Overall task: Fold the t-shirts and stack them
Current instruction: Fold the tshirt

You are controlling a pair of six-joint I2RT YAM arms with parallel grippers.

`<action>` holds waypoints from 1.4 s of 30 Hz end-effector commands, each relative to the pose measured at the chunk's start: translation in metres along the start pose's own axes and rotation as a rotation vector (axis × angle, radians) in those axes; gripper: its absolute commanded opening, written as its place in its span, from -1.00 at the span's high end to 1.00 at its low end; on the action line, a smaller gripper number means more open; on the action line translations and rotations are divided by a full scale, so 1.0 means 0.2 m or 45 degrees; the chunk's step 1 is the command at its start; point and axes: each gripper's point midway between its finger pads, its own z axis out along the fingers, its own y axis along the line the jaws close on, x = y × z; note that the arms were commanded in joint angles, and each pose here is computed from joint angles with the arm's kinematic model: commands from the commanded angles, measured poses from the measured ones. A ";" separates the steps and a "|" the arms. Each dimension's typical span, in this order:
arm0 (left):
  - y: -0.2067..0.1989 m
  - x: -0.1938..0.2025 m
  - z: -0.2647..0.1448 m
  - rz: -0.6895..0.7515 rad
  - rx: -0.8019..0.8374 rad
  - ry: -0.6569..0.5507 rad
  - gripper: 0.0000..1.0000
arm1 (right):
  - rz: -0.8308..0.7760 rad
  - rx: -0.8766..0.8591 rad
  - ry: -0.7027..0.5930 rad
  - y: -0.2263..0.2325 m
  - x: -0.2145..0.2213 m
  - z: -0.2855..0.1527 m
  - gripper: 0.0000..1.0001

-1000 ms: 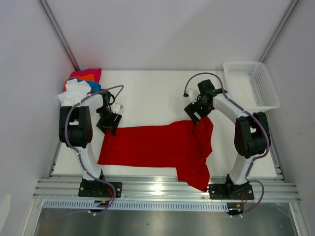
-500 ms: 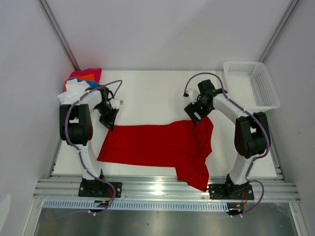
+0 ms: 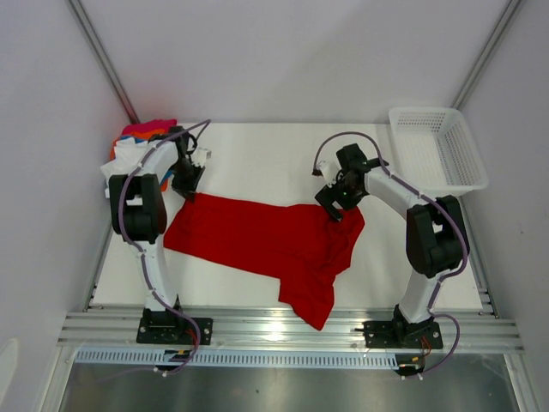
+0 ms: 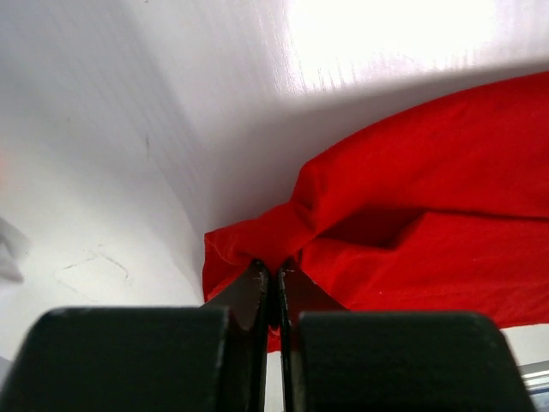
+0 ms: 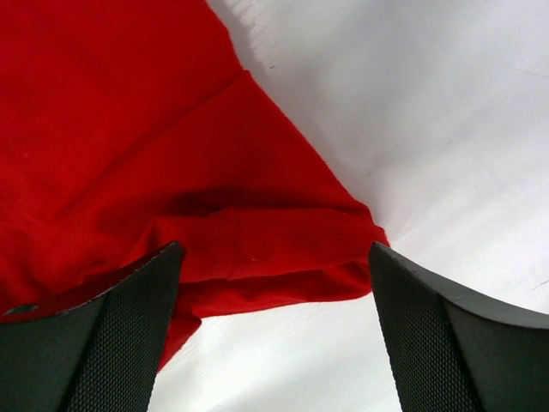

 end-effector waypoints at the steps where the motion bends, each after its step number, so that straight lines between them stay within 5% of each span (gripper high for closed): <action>1: 0.04 0.01 0.00 -0.027 -0.028 0.015 0.95 | -0.028 -0.007 0.039 0.05 0.01 0.04 -0.80; 2: 0.04 0.02 0.00 -0.027 -0.032 0.011 0.94 | -0.033 -0.021 0.047 0.07 0.01 0.05 -0.73; 5: 0.04 0.03 0.01 -0.023 -0.029 0.013 0.92 | -0.050 -0.097 0.079 0.15 0.02 0.07 0.19; 6: 0.04 0.03 0.00 -0.023 -0.031 0.009 0.91 | -0.049 -0.115 0.084 0.17 0.02 0.07 0.73; 8: 0.04 0.05 0.01 -0.024 -0.029 0.018 0.91 | -0.047 -0.163 0.097 0.20 0.03 0.06 1.00; 15: 0.06 0.04 0.00 -0.032 -0.025 0.003 0.89 | -0.061 -0.235 0.074 0.27 0.03 -0.08 1.00; 21: 0.05 0.04 0.03 -0.037 -0.015 0.010 0.89 | -0.047 -0.576 0.051 0.52 -0.01 -0.29 1.00; 31: 0.06 0.05 0.03 -0.031 -0.018 0.013 0.89 | -0.210 -1.021 0.372 0.87 0.28 -0.37 1.00; 36: 0.07 0.04 0.03 -0.030 -0.024 0.017 0.89 | -0.253 -1.172 0.388 1.02 0.33 -0.45 1.00; 39: 0.07 0.03 0.03 -0.043 -0.019 0.011 0.89 | -0.279 -0.992 0.528 0.95 0.39 -0.37 1.00; 42: 0.04 0.02 0.02 -0.048 0.001 -0.018 0.89 | -0.316 -0.611 0.317 0.73 0.22 -0.17 1.00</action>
